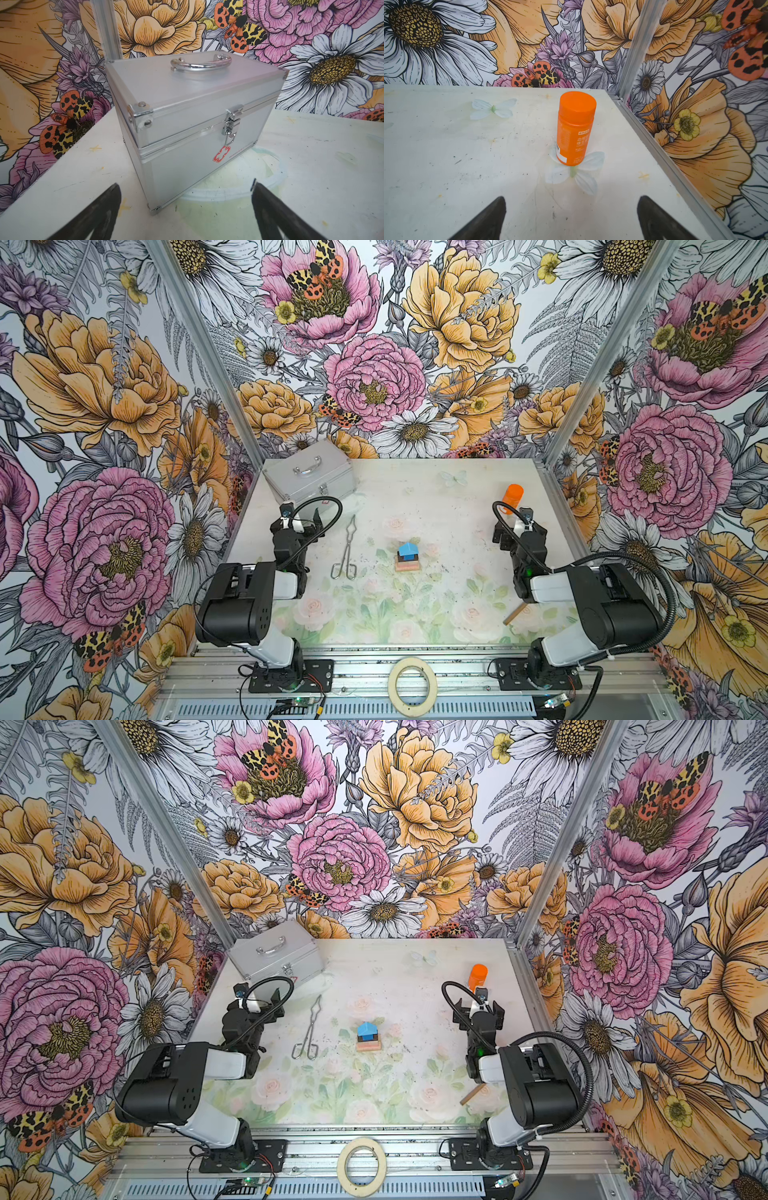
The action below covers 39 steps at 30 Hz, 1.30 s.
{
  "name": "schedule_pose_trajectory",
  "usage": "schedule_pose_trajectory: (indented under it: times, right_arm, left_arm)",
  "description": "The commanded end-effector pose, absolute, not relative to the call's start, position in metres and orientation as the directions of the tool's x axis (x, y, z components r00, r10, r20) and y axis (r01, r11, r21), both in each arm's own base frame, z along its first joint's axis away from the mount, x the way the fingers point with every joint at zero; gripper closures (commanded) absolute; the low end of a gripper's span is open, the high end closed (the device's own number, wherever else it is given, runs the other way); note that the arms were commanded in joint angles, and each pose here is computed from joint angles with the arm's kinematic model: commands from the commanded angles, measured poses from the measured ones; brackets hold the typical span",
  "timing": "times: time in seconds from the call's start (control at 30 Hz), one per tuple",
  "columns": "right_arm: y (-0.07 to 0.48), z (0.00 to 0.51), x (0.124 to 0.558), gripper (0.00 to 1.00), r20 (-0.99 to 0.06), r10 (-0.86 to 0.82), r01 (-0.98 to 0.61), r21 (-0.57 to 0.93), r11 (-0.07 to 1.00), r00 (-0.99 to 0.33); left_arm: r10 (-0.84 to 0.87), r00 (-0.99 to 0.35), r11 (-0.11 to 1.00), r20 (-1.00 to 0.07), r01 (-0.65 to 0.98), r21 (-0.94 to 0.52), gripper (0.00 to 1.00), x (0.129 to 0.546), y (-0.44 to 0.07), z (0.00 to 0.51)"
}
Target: Build the wood block tower
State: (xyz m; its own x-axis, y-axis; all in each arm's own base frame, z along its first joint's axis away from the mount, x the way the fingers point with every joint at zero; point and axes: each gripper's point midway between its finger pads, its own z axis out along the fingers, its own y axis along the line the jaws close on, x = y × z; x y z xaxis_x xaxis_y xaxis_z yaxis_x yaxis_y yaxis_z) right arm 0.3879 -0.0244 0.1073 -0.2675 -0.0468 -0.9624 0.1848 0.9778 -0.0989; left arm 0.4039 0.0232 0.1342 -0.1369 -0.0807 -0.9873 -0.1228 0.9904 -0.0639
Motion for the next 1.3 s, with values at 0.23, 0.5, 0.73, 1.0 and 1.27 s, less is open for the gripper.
schedule_pose_trajectory:
  times: [0.23, 0.5, 0.73, 1.0, 1.27]
  right_arm:
    - [-0.0342, 0.1139, 0.3991, 0.0, -0.965, 0.021, 0.198, -0.033, 0.98, -0.262]
    - [-0.0344, 0.1132, 0.399, 0.0, -0.964, 0.02, 0.198, -0.034, 0.98, -0.264]
    - [-0.0343, 0.113, 0.3996, 0.0, -0.964, 0.021, 0.198, -0.033, 0.98, -0.266]
    - [-0.0342, 0.1122, 0.3998, 0.0, -0.963, 0.021, 0.197, -0.034, 0.98, -0.269]
    - [-0.0342, 0.1127, 0.3994, 0.0, -0.964, 0.021, 0.197, -0.034, 0.98, -0.266]
  left_arm:
    - [-0.071, -0.162, 0.982, -0.984, -0.182, -0.041, 0.01, 0.4026, 0.0297, 0.1306]
    - [-0.069, -0.162, 0.982, -0.984, -0.184, -0.039, 0.01, 0.4025, 0.0297, 0.1307]
    - [-0.069, -0.163, 0.982, -0.984, -0.185, -0.039, 0.01, 0.4023, 0.0298, 0.1302]
    - [-0.069, -0.161, 0.982, -0.984, -0.185, -0.039, 0.01, 0.4027, 0.0298, 0.131]
    - [-0.064, -0.162, 0.981, -0.985, -0.189, -0.032, 0.01, 0.4025, 0.0293, 0.1309]
